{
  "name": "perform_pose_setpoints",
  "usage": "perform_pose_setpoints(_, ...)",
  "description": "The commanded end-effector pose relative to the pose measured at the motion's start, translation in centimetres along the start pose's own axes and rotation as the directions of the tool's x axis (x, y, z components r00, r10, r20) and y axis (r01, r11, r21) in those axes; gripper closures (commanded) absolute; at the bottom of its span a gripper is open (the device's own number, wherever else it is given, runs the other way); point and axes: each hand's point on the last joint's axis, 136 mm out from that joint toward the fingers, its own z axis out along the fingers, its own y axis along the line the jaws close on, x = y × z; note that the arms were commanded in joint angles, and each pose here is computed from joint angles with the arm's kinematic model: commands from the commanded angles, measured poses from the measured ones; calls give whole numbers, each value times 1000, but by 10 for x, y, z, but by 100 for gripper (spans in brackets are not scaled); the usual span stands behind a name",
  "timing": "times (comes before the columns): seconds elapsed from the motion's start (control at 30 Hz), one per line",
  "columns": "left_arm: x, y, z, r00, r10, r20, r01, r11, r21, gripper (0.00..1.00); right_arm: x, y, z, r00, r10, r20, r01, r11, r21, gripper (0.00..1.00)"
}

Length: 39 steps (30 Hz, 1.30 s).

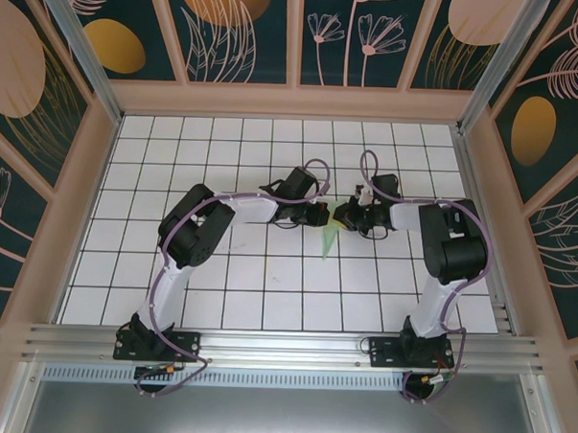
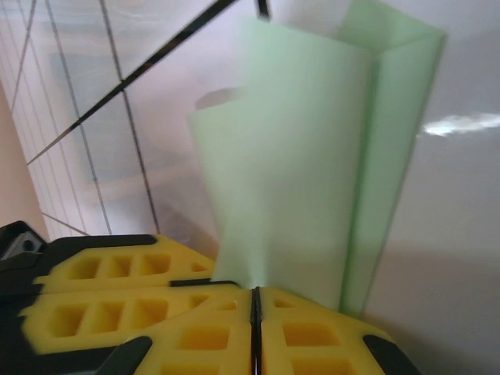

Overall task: Fold a paper plane with a square sheet of paper (fold left side to right side)
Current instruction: Fold the wing for the fifth time at the center of the table.

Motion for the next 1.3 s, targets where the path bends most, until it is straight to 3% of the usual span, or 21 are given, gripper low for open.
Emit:
perform_pose_setpoints(0.0,20,37,15,998,-44,-43,39,993,-115,100,8,-16,6,1000,23,-13,-23,999,40,88)
perform_pose_setpoints(0.3,15,28,6,999,-36,-24,34,995,-94,99,18,-37,9,998,60,-33,-56,992,110,88)
perform_pose_setpoints(0.43,6,14,-14,1000,-23,14,24,997,-74,84,24,-47,11,996,75,-47,-67,988,142,88)
perform_pose_setpoints(0.7,-4,1,-60,994,-14,111,25,995,-97,68,24,-49,13,995,81,-55,-73,986,147,88)
perform_pose_setpoints(0.93,6,-48,-95,986,-59,158,42,993,107,68,21,-45,10,997,68,-46,-61,988,143,88)
perform_pose_setpoints(1.1,17,-96,-88,991,-31,134,2,977,215,67,20,-44,10,997,65,-44,-59,988,140,88)
perform_pose_setpoints(1.27,31,-106,-61,996,-36,80,16,972,233,66,20,-45,11,997,66,-46,-59,988,144,88)
